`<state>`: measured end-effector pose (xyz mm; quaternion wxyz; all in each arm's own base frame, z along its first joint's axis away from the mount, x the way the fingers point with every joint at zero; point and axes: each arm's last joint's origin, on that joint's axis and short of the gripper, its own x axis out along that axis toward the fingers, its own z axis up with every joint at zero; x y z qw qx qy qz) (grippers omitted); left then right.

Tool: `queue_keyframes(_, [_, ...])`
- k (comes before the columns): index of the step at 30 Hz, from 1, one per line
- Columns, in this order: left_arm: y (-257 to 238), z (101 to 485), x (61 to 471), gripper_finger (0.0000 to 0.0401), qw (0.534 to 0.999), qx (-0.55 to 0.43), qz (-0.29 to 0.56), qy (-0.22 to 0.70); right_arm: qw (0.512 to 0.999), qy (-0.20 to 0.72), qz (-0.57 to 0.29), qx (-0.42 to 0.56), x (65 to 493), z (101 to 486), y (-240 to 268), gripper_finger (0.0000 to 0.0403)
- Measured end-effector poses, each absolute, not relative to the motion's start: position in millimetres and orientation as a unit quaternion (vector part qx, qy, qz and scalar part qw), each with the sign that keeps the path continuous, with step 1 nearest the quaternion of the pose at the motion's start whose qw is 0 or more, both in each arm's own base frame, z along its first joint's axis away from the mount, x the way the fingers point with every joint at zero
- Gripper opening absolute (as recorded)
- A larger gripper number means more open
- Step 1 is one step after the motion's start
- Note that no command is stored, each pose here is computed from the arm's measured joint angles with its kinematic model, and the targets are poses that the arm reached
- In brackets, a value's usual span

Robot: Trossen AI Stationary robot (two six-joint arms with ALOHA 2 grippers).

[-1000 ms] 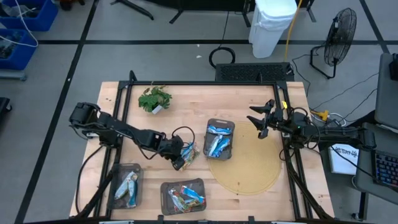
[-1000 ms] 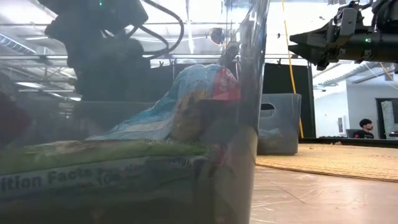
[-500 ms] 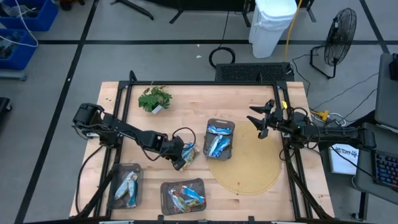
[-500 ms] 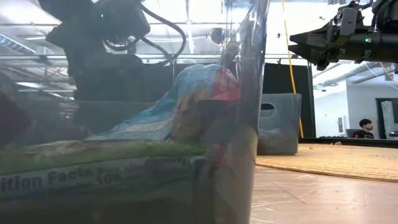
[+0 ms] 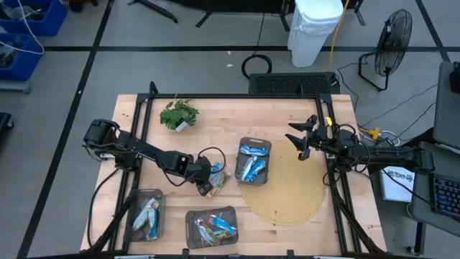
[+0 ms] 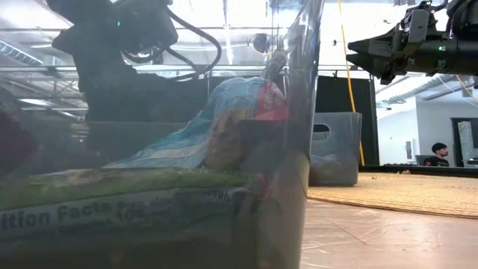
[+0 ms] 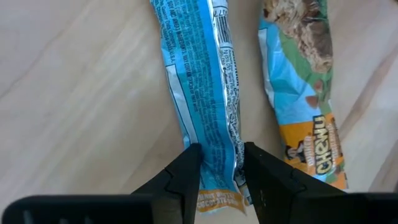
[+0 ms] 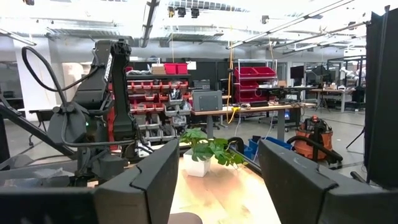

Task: Pick and place Granola Bars by type
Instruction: Put the left yellow granola bar into the bottom left black bin

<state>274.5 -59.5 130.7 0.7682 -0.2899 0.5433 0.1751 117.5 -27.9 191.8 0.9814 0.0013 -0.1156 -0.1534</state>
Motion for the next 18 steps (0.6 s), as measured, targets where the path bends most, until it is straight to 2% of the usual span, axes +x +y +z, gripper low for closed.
queue_keyframes(11, [-57.7, 129.9, 273.8, 0.0123, 0.769, -0.279, 0.168, 0.551, 0.981, -0.116, -0.153, 0.001, 117.5, 191.8, -27.9, 0.0210])
queue_keyframes(14, [-57.7, 129.8, 273.9, 0.0095, 0.774, -0.264, 0.157, 0.553, 0.981, -0.116, -0.153, 0.001, 117.5, 191.8, -27.8, 0.0210])
queue_keyframes(18, [-56.8, 133.9, 273.3, 0.0032, 0.782, -0.259, 0.153, 0.546, 0.981, -0.115, -0.153, 0.001, 117.5, 191.8, -27.9, 0.0210])
